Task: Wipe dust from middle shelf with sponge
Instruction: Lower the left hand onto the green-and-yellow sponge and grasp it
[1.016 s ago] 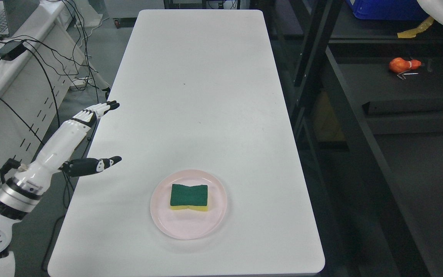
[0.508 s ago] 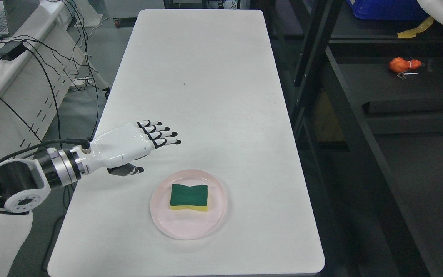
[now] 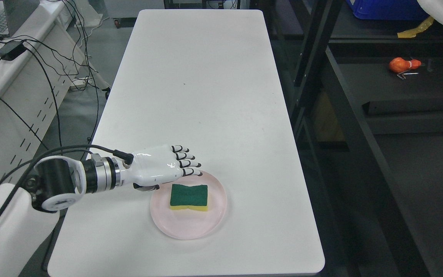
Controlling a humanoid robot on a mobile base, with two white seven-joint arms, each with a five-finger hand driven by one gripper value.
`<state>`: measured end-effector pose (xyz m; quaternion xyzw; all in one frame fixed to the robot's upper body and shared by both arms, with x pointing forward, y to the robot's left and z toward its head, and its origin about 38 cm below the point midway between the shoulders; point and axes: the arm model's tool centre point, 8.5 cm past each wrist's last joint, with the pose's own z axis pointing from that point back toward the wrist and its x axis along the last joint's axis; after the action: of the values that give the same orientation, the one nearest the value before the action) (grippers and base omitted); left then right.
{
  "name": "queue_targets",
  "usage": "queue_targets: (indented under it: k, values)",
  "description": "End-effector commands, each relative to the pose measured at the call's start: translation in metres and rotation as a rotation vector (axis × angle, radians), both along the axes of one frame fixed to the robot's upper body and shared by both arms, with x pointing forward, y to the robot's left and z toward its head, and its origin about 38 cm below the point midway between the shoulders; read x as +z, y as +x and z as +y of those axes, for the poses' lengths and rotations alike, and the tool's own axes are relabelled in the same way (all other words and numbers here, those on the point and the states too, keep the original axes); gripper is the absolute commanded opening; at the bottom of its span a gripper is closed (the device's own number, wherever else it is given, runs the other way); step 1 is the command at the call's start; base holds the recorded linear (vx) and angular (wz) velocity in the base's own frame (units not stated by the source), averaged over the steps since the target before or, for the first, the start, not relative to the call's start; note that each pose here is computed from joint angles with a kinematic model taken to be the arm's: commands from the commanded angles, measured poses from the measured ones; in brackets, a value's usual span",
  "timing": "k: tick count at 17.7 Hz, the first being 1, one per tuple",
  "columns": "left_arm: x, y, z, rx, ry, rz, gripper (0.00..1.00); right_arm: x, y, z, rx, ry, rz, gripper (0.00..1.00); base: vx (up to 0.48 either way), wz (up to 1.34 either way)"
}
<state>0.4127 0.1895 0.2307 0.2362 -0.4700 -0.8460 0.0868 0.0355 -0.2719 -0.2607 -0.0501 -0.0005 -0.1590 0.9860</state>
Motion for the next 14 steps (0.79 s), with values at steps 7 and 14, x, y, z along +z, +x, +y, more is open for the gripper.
queue_targets:
  k: [7,14]
  values:
    - [-0.053,-0.018,-0.061,-0.123,0.096,0.084,0.84,0.001,0.006,-0.012,0.0,-0.02,-0.017,1.0,0.0,0.0]
    - [-0.029,-0.004,-0.05,-0.053,-0.008,0.048,0.56,0.001,0.006,-0.012,0.001,-0.02,-0.017,1.0,0.0,0.0]
